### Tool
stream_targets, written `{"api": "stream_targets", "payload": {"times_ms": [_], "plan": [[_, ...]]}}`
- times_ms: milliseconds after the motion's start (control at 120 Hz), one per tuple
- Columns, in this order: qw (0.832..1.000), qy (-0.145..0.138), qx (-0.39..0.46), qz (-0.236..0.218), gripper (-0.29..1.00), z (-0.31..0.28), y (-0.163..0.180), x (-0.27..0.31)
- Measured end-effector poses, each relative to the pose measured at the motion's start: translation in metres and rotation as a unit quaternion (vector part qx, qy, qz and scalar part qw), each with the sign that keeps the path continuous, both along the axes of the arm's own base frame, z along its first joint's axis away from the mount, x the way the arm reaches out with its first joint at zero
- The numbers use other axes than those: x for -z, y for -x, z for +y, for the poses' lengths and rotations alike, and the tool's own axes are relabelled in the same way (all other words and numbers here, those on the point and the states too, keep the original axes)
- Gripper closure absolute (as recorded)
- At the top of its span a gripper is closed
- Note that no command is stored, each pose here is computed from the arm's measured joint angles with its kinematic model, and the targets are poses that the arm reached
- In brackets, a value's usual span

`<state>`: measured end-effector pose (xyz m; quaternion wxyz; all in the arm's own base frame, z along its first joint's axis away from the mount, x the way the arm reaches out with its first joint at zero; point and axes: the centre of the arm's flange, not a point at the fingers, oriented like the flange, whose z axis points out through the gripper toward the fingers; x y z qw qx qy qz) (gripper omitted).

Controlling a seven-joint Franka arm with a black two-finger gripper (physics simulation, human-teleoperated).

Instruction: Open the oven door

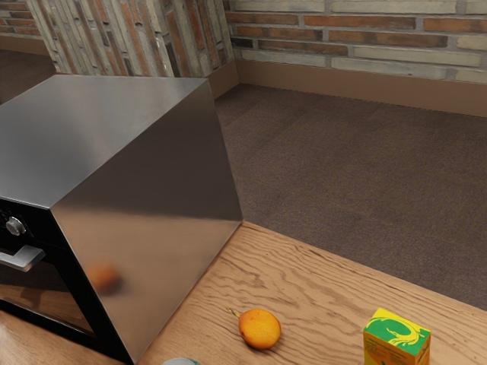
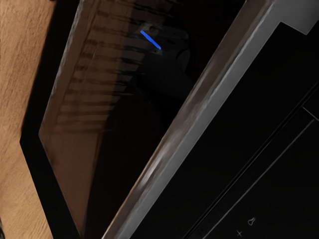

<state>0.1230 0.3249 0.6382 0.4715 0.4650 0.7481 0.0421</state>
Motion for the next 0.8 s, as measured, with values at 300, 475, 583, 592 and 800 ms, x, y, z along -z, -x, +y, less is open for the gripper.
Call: {"api": "stream_targets", "payload": {"times_ms": [300, 475, 583, 592, 800], "plan": [[1.0, 0.002, 0.0, 0.01, 0.0, 0.011, -0.001, 0.006], [1.0, 0.004, 0.002, 0.026, 0.0, 0.02, 0.002, 0.01], [0.999, 0.006, 0.003, 0.032, 0.0, 0.022, 0.002, 0.012], [0.999, 0.006, 0.003, 0.032, 0.0, 0.022, 0.002, 0.012], [0.999, 0.016, 0.008, 0.034, 0.0, 0.027, 0.0, 0.019]]}}
